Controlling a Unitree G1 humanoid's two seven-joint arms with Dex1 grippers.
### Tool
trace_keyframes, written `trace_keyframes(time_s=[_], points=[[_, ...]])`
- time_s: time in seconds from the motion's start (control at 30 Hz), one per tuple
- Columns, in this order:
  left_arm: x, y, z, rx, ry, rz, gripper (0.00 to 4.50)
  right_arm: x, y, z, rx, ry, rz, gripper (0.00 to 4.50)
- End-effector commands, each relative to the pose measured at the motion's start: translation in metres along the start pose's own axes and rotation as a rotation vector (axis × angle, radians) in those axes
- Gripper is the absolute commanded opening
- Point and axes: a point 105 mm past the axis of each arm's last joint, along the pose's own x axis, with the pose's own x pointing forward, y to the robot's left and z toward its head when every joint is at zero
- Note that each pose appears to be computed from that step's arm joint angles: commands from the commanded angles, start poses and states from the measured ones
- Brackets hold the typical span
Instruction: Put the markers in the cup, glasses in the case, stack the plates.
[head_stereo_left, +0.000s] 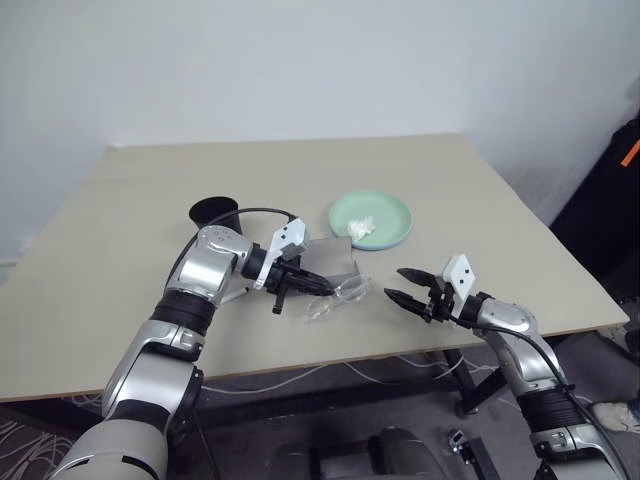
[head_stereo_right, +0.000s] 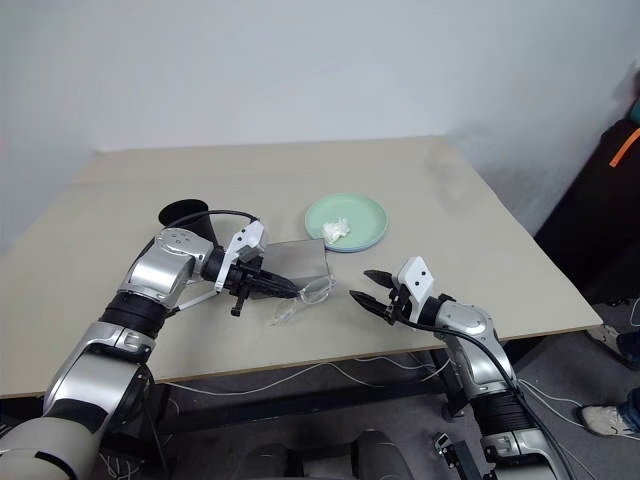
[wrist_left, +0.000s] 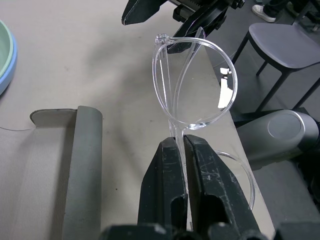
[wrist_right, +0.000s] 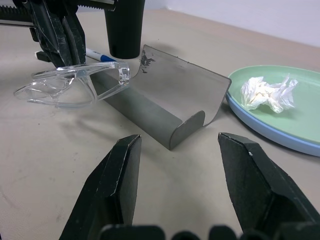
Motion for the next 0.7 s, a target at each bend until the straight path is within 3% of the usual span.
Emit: trace_keyframes(time_s=[0.03,0.7], points=[[-0.0039,-0.0004,0.0139,0.046,-0.027,-0.001,0.03,-0.0007,-0.0083,0.0185,-0.051,-0.052,-0.013,2.66],[-0.0039,-0.0004,0.0139,0.046,-0.027,-0.001,0.03,-0.0007,-0.0083,0.0185,-0.051,-0.052,-0.013,2.66]])
